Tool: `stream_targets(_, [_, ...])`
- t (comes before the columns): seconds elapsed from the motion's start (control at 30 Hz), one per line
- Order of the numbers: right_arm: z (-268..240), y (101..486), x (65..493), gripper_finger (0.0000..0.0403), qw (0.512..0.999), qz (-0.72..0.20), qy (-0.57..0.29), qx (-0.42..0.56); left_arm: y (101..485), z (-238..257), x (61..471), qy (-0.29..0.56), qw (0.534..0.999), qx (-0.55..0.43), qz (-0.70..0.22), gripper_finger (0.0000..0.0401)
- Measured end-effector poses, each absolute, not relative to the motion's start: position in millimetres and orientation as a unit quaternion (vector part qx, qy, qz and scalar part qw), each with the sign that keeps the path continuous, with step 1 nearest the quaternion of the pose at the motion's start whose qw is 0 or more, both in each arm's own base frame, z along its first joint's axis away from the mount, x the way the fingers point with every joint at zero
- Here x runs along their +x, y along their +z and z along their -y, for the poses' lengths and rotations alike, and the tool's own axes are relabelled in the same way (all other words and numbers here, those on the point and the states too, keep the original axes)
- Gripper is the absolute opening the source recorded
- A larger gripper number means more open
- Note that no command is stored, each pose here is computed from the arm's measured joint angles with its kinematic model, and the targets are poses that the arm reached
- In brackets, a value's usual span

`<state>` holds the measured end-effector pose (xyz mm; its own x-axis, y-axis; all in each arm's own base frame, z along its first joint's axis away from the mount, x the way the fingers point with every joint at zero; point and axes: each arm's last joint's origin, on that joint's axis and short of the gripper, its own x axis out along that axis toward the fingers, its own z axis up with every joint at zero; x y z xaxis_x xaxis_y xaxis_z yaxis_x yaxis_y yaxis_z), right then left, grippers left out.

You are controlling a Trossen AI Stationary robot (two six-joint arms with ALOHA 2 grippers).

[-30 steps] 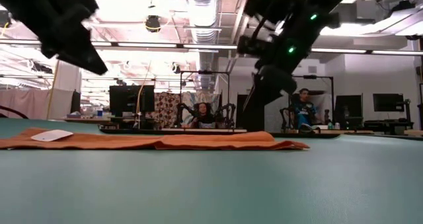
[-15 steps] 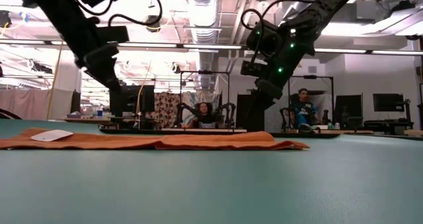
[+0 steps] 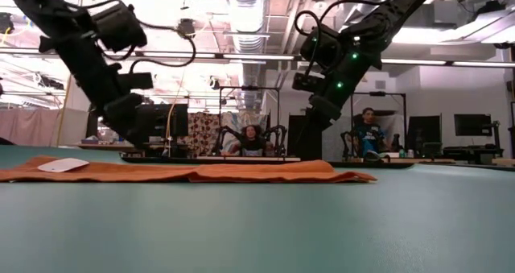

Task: Roll towel
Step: Fold the orange towel

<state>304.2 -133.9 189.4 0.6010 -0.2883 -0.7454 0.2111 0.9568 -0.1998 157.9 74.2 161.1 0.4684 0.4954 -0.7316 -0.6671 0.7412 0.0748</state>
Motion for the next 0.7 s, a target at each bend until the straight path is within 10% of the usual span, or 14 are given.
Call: stream_targets(0.7, [113,189,312,0.0159,0.897,-0.424,-0.108,-0.064,133,-88,146,0.312,0.799,-0.121,-0.499,0.0097])
